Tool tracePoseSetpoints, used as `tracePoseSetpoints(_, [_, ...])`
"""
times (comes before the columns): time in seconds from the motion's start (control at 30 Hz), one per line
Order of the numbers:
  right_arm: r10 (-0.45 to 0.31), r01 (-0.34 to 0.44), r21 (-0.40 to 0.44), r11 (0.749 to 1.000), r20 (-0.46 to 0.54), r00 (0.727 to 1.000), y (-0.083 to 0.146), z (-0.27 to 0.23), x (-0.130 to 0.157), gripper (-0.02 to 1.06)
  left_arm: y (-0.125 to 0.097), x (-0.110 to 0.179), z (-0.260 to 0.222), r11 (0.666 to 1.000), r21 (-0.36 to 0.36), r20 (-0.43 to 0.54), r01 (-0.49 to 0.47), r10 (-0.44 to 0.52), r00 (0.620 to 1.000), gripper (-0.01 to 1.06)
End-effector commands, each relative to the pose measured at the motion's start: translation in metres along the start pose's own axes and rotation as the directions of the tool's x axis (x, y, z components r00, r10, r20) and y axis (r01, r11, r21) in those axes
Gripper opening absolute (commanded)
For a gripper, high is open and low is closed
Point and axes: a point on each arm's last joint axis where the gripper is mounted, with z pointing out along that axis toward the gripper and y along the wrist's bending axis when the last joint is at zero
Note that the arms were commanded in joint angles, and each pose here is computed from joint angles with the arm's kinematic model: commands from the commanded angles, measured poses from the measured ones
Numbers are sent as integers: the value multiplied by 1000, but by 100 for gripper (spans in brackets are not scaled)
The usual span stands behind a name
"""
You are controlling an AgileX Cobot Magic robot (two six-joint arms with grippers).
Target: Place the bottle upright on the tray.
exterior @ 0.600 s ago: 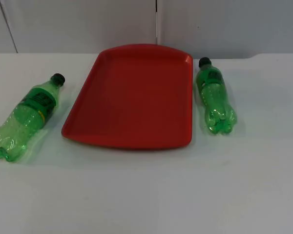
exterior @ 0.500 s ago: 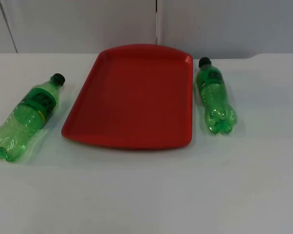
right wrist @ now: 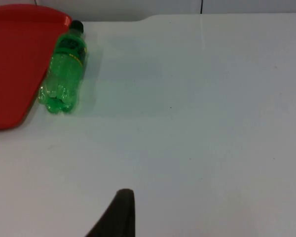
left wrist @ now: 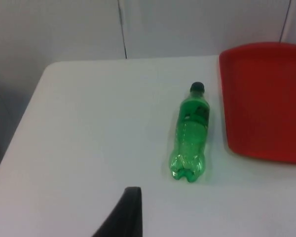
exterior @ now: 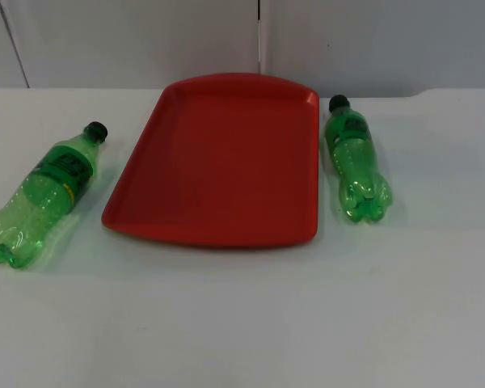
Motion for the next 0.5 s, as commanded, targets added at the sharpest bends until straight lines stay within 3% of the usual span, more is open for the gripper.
tracePoseSetpoints(0.0, [5,-5,7,1000,4,1000,0,1,1,105,-1,-4,3,1000,14,-12,16,-15,1000,105])
tracePoseSetpoints(0.23, [5,-5,7,1000,4,1000,0,1,1,105,-1,-18,30,999,33,-113,38,-34,993,105])
tracePoseSetpoints(0.47, [5,-5,7,1000,4,1000,0,1,1,105,-2,-28,49,997,51,-140,66,-58,988,105])
